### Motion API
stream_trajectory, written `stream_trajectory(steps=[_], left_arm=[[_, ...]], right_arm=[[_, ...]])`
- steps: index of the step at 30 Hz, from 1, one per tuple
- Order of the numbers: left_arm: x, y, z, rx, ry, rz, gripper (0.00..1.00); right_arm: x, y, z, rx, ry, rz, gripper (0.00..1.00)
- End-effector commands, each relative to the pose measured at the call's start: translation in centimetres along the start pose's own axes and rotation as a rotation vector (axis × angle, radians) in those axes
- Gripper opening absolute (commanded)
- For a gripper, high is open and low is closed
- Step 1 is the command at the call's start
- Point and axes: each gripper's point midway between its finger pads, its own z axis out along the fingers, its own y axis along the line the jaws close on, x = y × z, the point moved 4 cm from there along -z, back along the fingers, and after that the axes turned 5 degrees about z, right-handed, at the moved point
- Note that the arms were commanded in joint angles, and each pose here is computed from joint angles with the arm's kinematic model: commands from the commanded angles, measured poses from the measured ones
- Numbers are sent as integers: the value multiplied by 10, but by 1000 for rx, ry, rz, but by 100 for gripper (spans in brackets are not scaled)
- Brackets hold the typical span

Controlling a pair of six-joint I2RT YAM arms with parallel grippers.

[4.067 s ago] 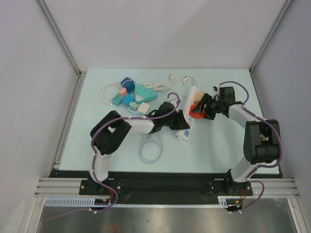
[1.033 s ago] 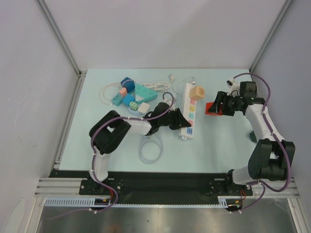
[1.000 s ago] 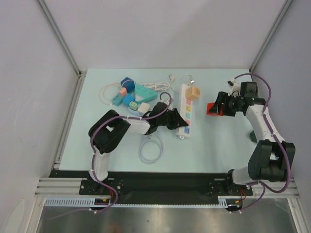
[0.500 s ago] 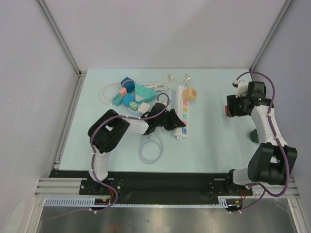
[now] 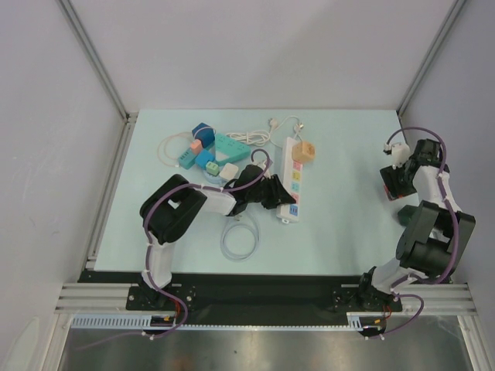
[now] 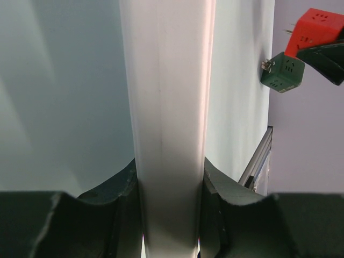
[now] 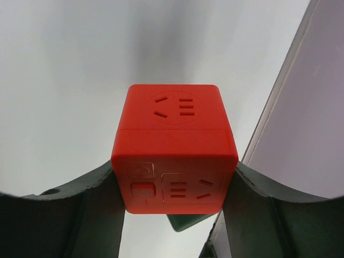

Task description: Pull the plug off the socket

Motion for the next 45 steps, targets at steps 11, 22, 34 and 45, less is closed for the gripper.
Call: stream_trajectory(steps=[11, 22, 34, 45], left_arm=[[-30, -52, -14, 188, -109, 135, 0], [-30, -53, -13, 197, -107, 158, 0], [-24, -59, -10, 203, -99, 186, 0], [-16, -61, -12, 205, -97, 200, 0]], right_arm=[[6, -27, 43, 21, 48, -33, 26], [-21, -27, 0, -3, -87, -2, 92], [-110, 109, -69, -511, -390, -71, 94], [-199, 178, -43, -751, -300, 389, 98]])
